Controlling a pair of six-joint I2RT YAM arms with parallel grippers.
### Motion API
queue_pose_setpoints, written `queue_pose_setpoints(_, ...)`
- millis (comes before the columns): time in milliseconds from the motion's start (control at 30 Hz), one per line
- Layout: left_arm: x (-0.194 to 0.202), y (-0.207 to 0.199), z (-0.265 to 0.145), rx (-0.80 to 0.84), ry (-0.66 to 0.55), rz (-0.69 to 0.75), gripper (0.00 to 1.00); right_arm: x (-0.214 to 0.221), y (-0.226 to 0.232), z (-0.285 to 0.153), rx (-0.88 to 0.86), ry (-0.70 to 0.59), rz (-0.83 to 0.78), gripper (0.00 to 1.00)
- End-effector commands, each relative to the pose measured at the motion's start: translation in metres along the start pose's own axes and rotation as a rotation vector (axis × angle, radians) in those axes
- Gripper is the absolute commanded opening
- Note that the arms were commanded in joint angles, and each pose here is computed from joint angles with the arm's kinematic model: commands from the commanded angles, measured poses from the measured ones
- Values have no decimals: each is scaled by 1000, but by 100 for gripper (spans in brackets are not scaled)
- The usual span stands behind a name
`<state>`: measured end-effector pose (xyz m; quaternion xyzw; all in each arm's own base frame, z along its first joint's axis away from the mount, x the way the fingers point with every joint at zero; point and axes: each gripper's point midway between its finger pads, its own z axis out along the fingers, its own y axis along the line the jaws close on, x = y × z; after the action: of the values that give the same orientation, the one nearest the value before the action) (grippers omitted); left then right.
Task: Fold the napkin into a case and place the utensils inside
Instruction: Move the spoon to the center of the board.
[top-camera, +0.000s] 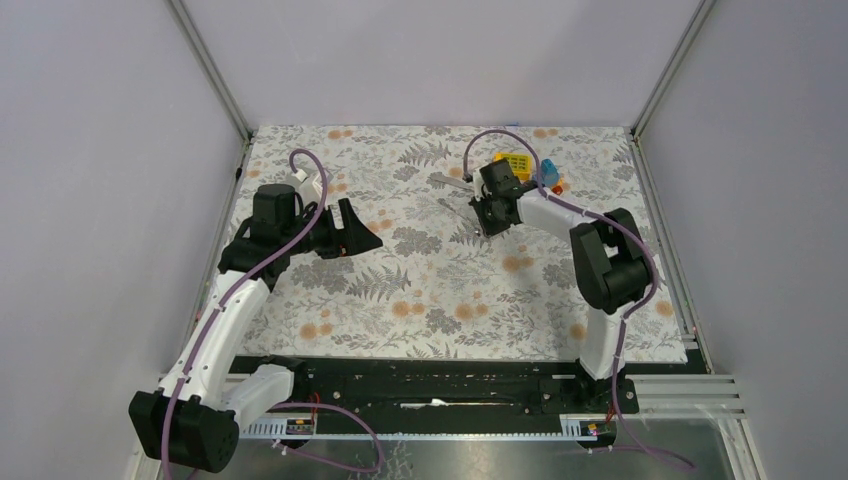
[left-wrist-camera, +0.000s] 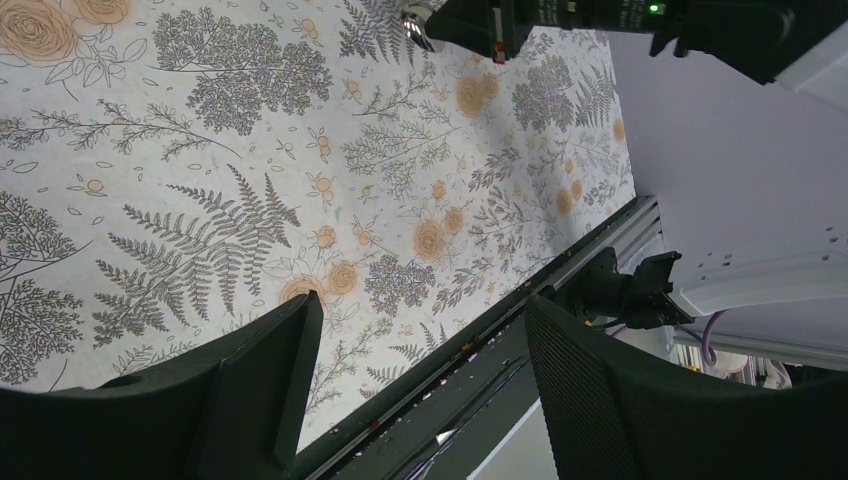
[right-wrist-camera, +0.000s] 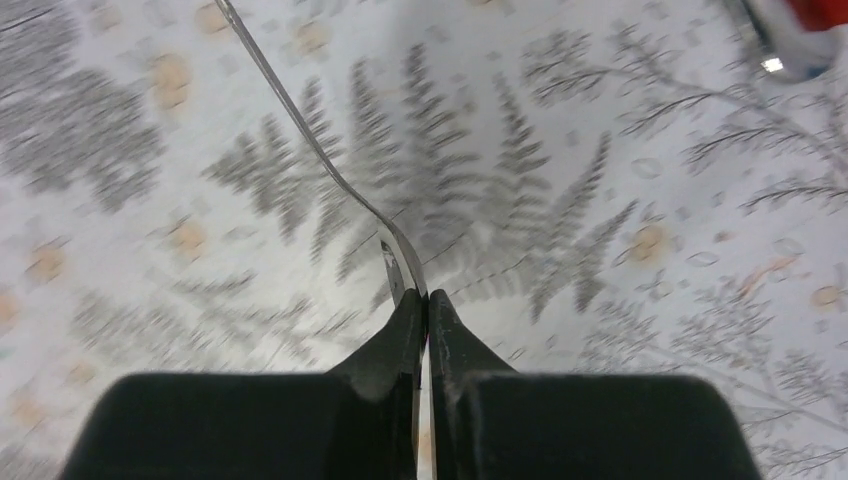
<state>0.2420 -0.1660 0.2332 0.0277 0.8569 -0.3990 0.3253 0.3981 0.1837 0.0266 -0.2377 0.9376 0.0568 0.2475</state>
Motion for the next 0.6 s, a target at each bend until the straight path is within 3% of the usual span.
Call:
queue_pose_setpoints(0, -10, -5, 0, 19, -31, 39, 79, -11, 42, -50, -192, -35, 10, 0)
queue_pose_setpoints(100, -7, 0, 3, 11, -18, 46, 79, 30, 88, -55, -319, 172, -171, 0)
queue_pose_setpoints(233, -4, 3, 2, -1, -15, 63, 78, 78, 129, -50, -364, 392, -403, 5)
queue_pose_setpoints(467, 7, 7, -1, -8, -18, 69, 78, 88, 173, -56, -516, 440, -563, 0)
queue_pose_setpoints(533, 13, 10, 0, -5, -2, 64, 78, 84, 176, -54, -515, 445, -568, 5)
queue_pose_setpoints(567, 15, 11, 1, -3, 5, 64, 78, 80, 176, -52, -504, 443, -564, 13)
